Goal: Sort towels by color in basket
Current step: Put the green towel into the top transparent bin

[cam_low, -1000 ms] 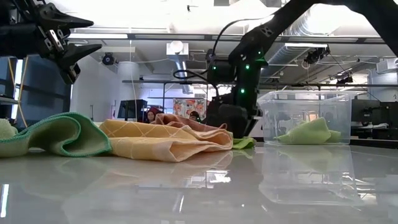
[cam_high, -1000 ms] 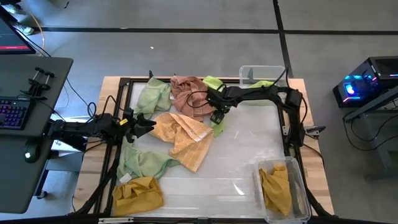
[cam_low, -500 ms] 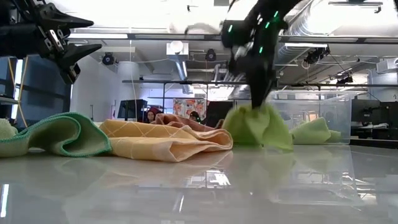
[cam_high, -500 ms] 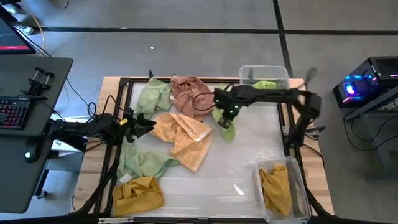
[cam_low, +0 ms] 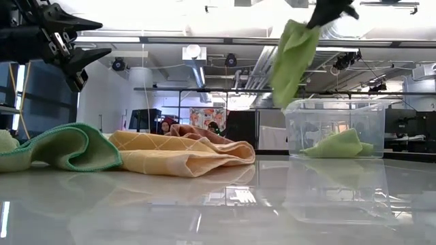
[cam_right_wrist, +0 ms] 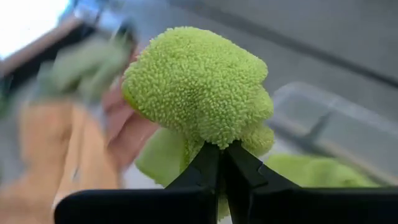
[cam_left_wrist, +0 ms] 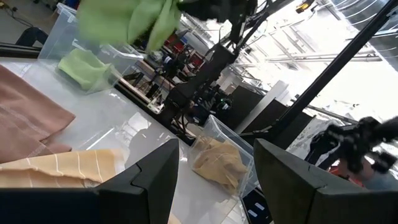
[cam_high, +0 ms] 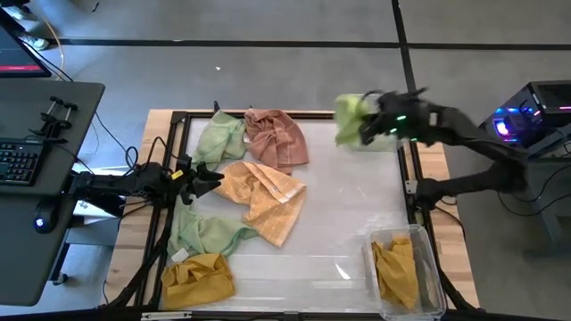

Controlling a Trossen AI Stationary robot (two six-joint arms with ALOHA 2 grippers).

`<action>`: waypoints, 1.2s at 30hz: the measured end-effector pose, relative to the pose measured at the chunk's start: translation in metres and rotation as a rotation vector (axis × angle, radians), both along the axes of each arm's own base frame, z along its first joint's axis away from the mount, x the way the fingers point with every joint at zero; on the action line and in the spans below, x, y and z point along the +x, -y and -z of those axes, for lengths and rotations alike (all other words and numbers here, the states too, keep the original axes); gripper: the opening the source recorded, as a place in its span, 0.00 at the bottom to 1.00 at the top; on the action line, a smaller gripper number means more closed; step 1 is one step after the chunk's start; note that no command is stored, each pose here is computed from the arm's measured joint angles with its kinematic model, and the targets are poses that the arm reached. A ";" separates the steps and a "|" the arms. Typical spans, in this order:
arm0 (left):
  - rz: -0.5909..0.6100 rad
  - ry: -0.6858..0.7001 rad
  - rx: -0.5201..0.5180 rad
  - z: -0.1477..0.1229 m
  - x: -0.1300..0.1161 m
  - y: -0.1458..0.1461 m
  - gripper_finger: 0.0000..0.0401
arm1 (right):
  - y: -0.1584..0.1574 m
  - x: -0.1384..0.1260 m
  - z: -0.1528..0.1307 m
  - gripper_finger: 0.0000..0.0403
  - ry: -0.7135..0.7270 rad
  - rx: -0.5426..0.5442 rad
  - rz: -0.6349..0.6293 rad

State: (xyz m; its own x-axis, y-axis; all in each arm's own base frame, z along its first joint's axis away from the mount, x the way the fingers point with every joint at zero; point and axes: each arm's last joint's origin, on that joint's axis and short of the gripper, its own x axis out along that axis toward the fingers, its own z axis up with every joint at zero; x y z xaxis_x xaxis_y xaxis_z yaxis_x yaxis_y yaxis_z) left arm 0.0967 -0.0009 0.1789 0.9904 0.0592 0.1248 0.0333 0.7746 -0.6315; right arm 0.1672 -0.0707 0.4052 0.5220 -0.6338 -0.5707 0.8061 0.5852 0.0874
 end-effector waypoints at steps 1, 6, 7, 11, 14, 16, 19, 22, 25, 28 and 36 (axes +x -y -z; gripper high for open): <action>0.000 0.000 0.000 0.000 0.000 0.000 0.49 | 0.000 -0.010 -0.007 0.01 0.023 -0.029 0.033; 0.000 0.000 0.000 0.000 0.000 0.000 0.49 | 0.009 -0.043 -0.032 0.01 0.112 -0.064 0.141; 0.000 0.000 0.000 0.000 0.000 0.000 0.49 | 0.011 -0.047 -0.033 0.01 0.122 -0.056 0.147; 0.000 0.000 0.000 0.000 0.000 0.000 0.49 | 0.027 -0.053 -0.027 0.00 0.121 0.034 0.135; 0.000 0.000 0.000 0.000 0.000 0.000 0.49 | 0.041 -0.052 -0.015 0.00 0.111 0.135 0.107; 0.000 0.000 0.000 0.000 0.000 0.000 0.49 | 0.053 -0.051 -0.006 0.00 0.090 0.174 0.109; 0.000 0.000 0.000 0.000 0.000 0.000 0.49 | 0.070 -0.052 0.007 0.00 0.038 0.200 0.153; 0.000 0.000 0.000 0.000 0.000 0.000 0.49 | 0.089 -0.056 0.021 0.00 -0.020 0.235 0.212; 0.000 0.000 0.000 0.000 0.000 0.000 0.49 | 0.105 -0.058 0.033 0.02 -0.065 0.274 0.261; 0.000 0.000 0.000 0.000 0.000 0.000 0.49 | 0.119 -0.059 0.044 0.06 -0.126 0.312 0.285; 0.000 -0.001 0.000 0.000 0.000 0.000 0.49 | 0.138 -0.049 0.071 0.24 -0.295 0.411 0.271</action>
State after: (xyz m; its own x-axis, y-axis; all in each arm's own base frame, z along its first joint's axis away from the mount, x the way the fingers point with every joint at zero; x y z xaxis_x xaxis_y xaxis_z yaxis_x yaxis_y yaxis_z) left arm 0.0968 -0.0009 0.1788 0.9906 0.0590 0.1237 0.0327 0.7747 -0.6315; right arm 0.1186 -0.2091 0.3345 0.1524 -0.4184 -0.8954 0.9475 0.3195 0.0120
